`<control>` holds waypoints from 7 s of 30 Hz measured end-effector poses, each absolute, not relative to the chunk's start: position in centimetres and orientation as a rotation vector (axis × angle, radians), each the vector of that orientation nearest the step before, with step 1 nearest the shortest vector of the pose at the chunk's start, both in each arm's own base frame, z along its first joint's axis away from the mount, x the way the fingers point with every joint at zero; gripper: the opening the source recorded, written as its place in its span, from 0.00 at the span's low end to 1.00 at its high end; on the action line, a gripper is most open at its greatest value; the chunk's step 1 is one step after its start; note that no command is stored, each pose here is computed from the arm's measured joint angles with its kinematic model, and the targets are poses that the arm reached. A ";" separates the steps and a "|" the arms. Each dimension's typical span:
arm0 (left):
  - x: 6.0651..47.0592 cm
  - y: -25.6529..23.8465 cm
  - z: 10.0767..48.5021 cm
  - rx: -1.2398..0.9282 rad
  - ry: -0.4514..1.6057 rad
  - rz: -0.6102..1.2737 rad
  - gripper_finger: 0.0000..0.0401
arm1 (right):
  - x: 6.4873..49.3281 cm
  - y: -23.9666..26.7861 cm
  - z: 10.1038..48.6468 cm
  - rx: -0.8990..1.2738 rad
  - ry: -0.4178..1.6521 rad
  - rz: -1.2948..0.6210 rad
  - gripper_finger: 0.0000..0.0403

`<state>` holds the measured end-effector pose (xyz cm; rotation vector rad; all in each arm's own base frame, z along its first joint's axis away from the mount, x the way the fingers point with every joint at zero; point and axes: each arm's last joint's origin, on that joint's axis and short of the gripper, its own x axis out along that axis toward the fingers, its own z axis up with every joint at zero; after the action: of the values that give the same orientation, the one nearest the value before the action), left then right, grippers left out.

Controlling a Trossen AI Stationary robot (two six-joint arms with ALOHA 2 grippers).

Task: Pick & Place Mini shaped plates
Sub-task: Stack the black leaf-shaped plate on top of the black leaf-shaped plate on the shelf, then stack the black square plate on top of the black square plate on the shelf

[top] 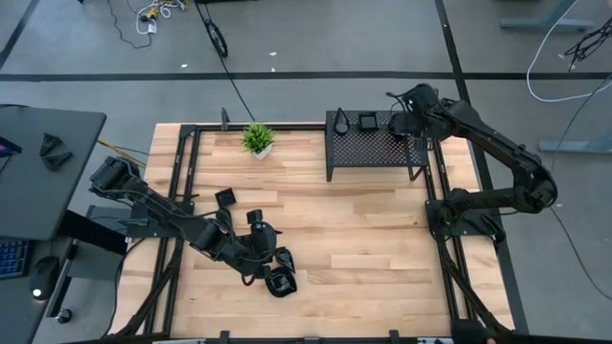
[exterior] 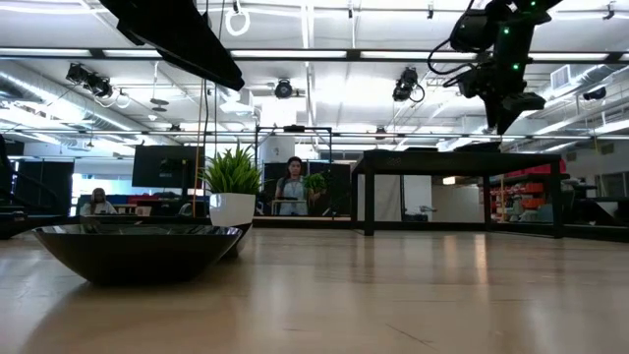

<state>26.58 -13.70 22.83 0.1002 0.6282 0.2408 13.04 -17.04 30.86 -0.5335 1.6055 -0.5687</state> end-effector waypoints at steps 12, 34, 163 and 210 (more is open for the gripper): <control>26.6 -13.7 22.9 0.113 0.623 0.240 0.49 | 15.2 -19.0 29.5 0.036 1.190 -0.865 0.16; 27.0 -13.3 23.0 0.103 0.606 0.250 0.49 | 14.9 -18.4 28.6 0.017 1.362 -0.805 0.03; 27.6 -12.3 23.1 0.094 0.605 0.264 0.49 | 18.0 -16.0 27.9 0.320 1.187 -0.803 0.01; 27.1 -13.5 23.0 0.076 0.628 0.164 0.49 | 19.8 -11.7 30.4 0.263 0.966 -0.858 0.01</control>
<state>27.11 -13.52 23.04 0.0760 0.6279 0.1636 19.81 -11.70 30.37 0.2632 0.9658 -0.8583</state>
